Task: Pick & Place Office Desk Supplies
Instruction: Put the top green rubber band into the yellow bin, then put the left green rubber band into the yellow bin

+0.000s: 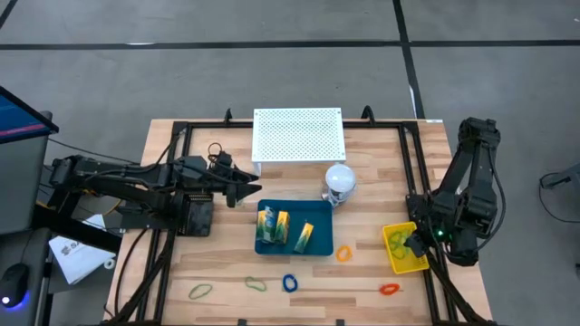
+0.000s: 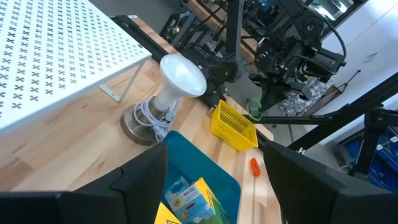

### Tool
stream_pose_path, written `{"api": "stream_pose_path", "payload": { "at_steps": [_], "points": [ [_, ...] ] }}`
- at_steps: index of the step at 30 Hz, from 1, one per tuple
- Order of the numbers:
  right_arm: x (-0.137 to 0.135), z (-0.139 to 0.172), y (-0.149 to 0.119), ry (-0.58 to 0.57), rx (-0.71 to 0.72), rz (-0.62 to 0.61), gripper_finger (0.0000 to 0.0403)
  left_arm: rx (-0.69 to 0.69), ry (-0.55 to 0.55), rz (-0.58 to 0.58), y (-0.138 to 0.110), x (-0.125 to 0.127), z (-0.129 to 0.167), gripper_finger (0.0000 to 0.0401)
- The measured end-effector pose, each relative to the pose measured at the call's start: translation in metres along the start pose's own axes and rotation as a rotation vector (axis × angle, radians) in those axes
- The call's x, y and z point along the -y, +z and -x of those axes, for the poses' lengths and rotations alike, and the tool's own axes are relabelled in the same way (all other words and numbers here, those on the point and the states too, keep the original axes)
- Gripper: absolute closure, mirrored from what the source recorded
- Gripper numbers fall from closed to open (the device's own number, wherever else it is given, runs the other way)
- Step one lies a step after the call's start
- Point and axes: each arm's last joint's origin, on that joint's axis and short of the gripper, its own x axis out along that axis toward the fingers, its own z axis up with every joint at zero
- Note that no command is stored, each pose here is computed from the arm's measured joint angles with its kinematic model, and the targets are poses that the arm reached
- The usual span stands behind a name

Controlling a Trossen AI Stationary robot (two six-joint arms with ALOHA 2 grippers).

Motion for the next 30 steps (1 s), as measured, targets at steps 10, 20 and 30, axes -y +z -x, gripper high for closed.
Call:
{"api": "stream_pose_path", "payload": {
  "at_steps": [10,20,30],
  "points": [
    [-0.0002,0.0,0.0004,0.009,0.014,0.008,0.0398,0.001,0.0,0.001,0.0,0.0,-0.0001,0.0142],
    [-0.0005,-0.0007,0.0024,0.005,0.032,0.002,0.0287,0.001,-0.001,0.005,0.0,0.0001,-0.0001,0.0142],
    [-0.0005,-0.0007,0.0025,0.006,0.032,-0.001,0.0269,0.001,-0.001,0.005,0.0,0.0001,-0.0001,0.0142]
  ]
}}
